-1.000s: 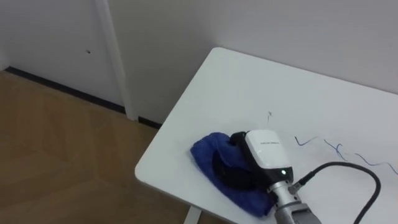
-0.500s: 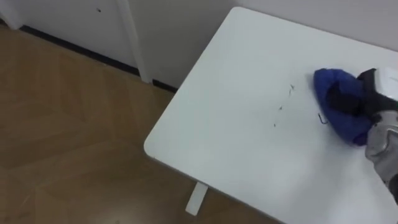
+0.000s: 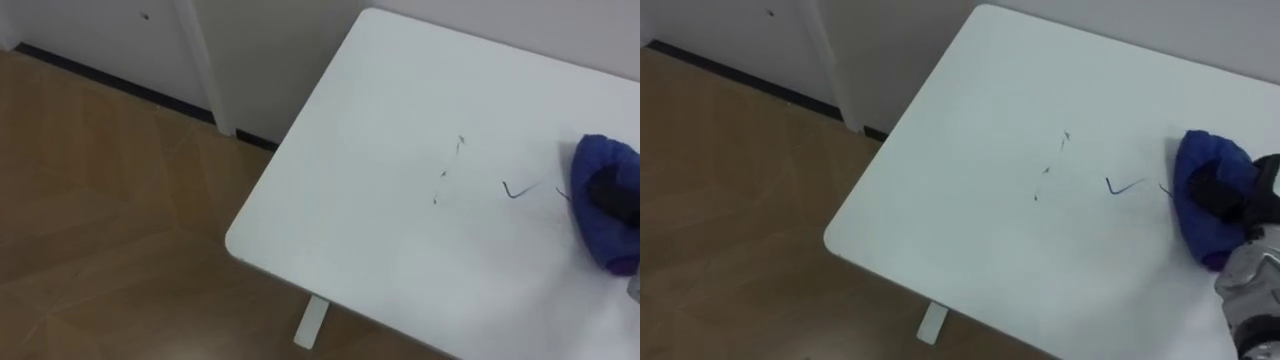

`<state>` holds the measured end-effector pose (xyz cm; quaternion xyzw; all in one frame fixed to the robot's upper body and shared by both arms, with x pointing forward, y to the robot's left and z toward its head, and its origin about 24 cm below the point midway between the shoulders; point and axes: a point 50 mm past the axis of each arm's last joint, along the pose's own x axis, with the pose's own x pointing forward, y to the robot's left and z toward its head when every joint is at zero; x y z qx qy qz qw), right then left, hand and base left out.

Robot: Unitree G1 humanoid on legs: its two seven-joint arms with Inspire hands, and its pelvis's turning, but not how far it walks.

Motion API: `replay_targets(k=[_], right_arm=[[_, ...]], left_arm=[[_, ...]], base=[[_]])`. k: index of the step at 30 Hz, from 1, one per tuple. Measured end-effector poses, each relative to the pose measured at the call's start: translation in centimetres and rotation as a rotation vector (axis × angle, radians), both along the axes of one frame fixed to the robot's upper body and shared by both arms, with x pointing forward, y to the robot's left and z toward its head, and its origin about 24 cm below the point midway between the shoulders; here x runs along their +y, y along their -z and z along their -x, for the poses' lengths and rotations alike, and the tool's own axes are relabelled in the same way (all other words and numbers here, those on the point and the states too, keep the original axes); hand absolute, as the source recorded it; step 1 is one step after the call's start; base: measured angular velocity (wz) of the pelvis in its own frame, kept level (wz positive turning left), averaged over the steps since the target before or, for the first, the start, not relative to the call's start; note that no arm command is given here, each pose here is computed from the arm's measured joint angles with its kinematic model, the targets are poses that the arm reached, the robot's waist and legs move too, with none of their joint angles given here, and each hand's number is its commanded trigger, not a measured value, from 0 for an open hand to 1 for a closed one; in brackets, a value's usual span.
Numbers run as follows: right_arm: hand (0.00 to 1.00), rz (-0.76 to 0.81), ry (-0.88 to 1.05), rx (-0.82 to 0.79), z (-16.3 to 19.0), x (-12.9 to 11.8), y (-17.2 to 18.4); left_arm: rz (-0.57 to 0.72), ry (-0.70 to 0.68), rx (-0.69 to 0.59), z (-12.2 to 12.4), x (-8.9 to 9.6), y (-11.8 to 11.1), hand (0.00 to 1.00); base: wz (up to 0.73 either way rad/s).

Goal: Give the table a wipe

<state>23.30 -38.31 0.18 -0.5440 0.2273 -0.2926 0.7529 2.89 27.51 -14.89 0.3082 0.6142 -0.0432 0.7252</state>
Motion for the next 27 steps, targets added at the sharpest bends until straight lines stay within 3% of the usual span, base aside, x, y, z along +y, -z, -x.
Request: replay_targets(k=[8,12,16,22,27], right_arm=[[1.00,0.146,-0.128,0.042,-1.0,1.5,-0.2],[1.00,0.243,-0.256,0.026,-3.0,4.5,-0.6],[1.00,0.326,-0.496,-0.020,-5.9,10.6,-1.1],[1.00,0.294,-0.678,-0.046,-8.5,17.3,-1.6],[1.00,0.295,-0.707,-0.044,-8.7,17.9,-1.9]], left_arm=[[0.026,-0.062,-0.078,-1.6,-0.3,0.0,0.00],[0.031,-0.063,-0.074,-2.4,-0.6,0.2,0.00],[0.034,-0.036,-0.056,-3.0,-0.9,0.4,0.00],[0.030,-0.036,-0.019,-2.5,-1.4,0.8,0.00],[0.029,-0.031,-0.010,-2.4,-1.5,0.8,0.00]], base=[[-0.22],[-0.23],[-0.16],[-0.01],[0.07]])
